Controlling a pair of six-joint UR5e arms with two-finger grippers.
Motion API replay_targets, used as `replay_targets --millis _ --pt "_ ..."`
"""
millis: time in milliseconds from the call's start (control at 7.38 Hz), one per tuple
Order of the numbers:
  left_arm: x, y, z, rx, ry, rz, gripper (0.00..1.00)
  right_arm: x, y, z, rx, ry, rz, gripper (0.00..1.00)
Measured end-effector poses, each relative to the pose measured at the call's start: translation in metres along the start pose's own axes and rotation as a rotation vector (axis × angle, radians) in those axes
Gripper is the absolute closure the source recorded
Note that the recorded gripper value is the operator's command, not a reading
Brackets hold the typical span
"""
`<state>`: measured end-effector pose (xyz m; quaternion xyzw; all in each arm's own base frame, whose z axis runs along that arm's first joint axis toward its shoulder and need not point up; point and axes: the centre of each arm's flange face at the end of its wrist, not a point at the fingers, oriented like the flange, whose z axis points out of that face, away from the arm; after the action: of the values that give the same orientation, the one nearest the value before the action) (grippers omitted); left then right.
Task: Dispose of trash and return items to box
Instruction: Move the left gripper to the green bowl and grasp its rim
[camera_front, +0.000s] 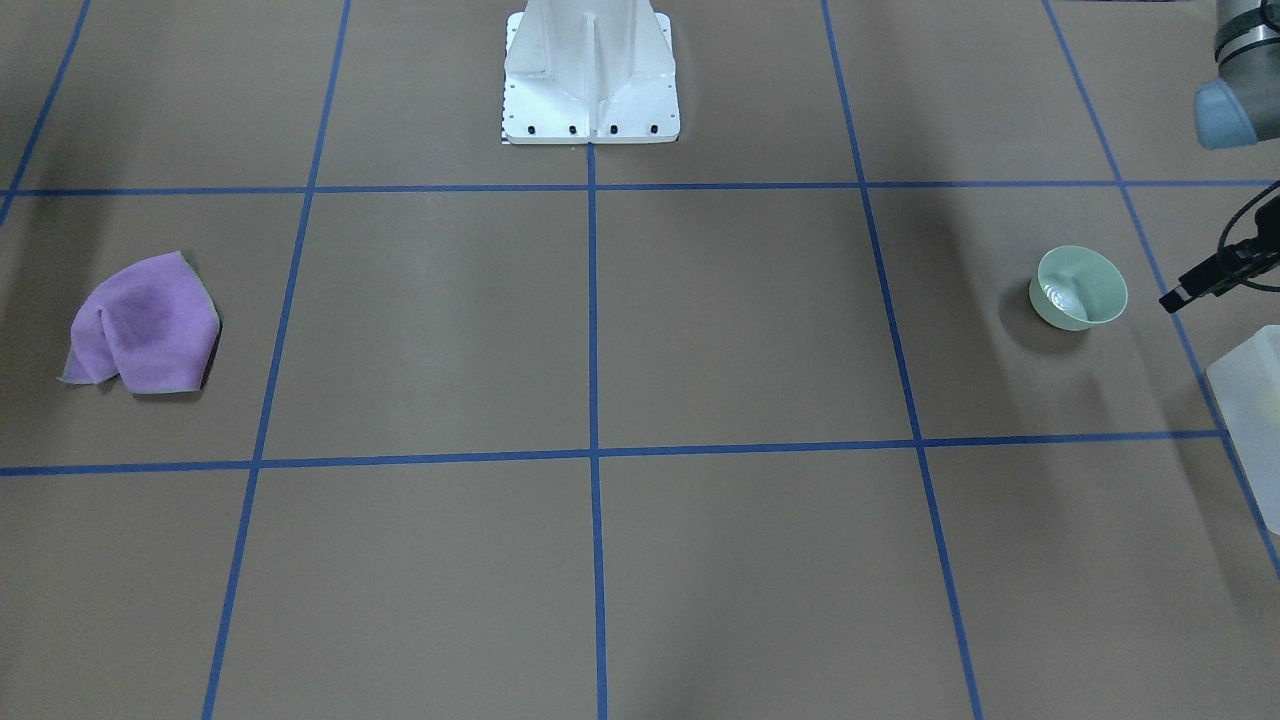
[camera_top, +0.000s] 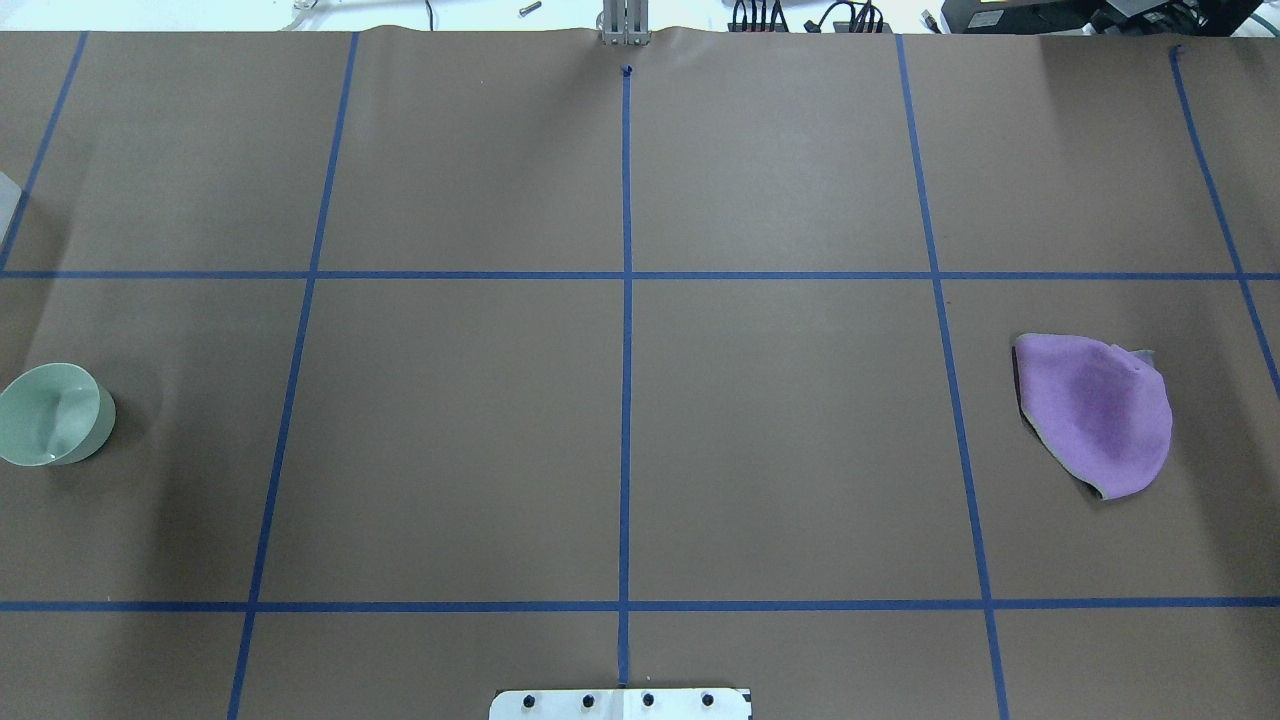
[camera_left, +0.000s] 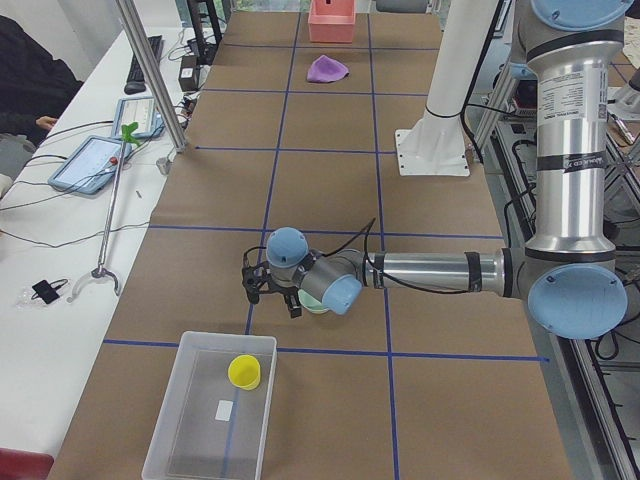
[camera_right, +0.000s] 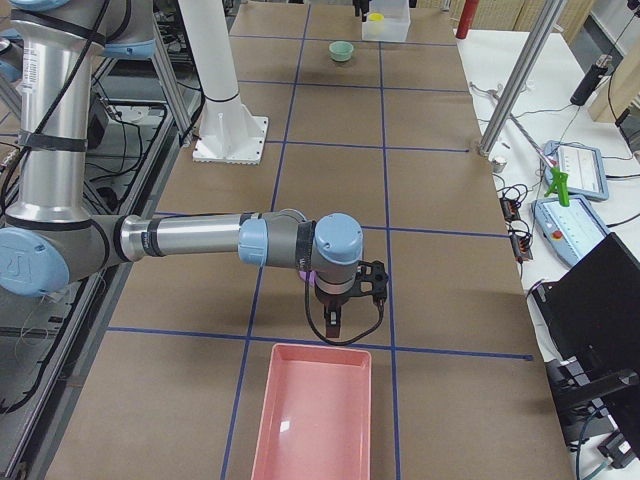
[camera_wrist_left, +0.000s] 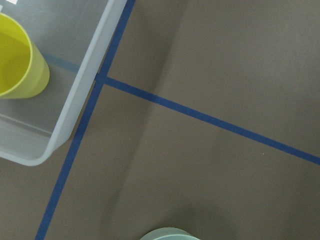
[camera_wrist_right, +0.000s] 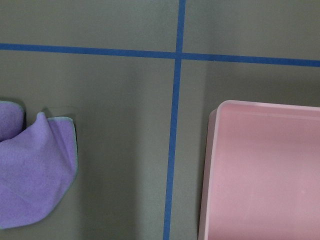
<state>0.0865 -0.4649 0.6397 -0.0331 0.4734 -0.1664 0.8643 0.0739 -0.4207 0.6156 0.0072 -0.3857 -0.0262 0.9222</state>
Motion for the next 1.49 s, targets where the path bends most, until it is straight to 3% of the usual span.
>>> replay_targets --millis 678,949,1084,1220,1355,1491 --pt "-0.017 0.047 0.054 -0.061 0.047 0.046 0.04 -0.001 0.000 0.002 -0.004 0.000 -0.003 0.00" --pt "-0.030 0.063 0.058 -0.075 0.049 0.064 0.27 -0.001 0.000 0.003 -0.006 0.000 -0.003 0.00" --pt "-0.034 0.067 0.060 -0.077 0.044 0.068 0.46 -0.001 0.001 0.003 -0.006 0.000 -0.002 0.00" --pt "-0.035 0.070 0.064 -0.075 0.035 0.074 0.83 -0.001 0.001 0.003 -0.007 0.000 -0.001 0.00" --pt "-0.035 0.071 0.068 -0.074 0.027 0.078 1.00 -0.001 0.001 0.003 -0.007 0.000 -0.001 0.00" --pt "-0.035 0.072 0.070 -0.073 0.024 0.079 1.00 -0.001 0.001 0.003 -0.007 0.000 -0.001 0.00"
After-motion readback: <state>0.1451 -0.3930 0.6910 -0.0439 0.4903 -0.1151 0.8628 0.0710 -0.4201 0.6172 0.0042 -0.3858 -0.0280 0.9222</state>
